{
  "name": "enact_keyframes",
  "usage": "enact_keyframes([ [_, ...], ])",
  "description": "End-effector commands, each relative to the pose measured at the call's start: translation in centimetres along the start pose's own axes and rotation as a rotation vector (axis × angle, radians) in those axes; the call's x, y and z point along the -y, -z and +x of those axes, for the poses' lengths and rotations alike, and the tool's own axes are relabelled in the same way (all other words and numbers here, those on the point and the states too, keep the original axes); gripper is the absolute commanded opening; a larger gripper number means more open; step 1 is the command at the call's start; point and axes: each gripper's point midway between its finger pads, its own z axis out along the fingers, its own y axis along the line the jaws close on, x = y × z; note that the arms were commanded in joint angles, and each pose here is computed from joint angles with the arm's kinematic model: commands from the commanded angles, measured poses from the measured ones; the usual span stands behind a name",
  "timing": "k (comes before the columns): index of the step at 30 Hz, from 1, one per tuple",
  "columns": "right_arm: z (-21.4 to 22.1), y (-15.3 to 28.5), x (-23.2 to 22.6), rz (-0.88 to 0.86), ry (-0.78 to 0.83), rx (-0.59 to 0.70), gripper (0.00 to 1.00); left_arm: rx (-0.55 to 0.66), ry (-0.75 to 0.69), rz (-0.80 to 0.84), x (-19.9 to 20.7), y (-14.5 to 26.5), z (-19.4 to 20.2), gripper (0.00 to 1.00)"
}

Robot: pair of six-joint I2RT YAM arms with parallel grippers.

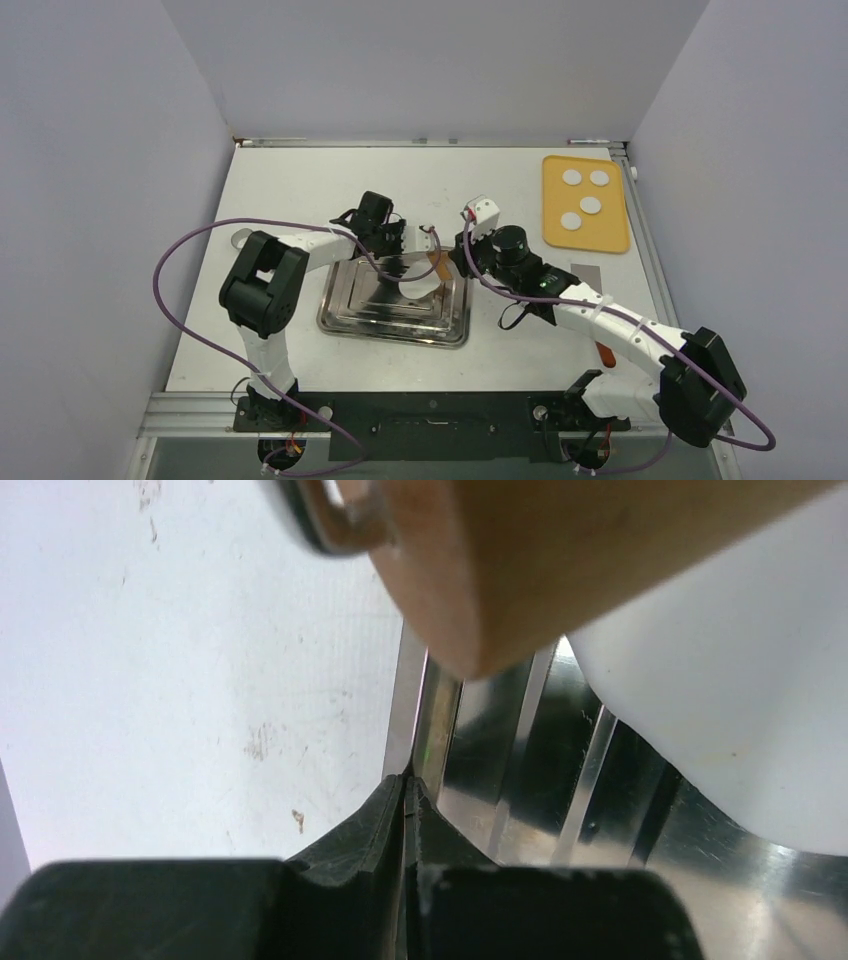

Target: Roll out the dumpling wrappers from the dough

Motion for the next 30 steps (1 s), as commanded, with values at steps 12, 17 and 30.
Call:
enact_keyframes([
  [12, -1.3, 5.2, 3.5, 0.255, 0.733, -0.226, 0.08, -0.09, 0.115, 0.225, 6.4, -0.6, 3.5, 0.0],
  [17, 0.8, 5.1, -2.2, 0.06, 1.042, -0.156, 0.09, -0.09, 0.127, 0.227, 6.2, -0.6, 3.6, 0.0],
  [30, 3.3, -2.1, -6.7, -0.011, 1.221, -0.128, 0.08, -0.1, 0.128, 0.225, 6.2, -0.6, 3.7, 0.0],
])
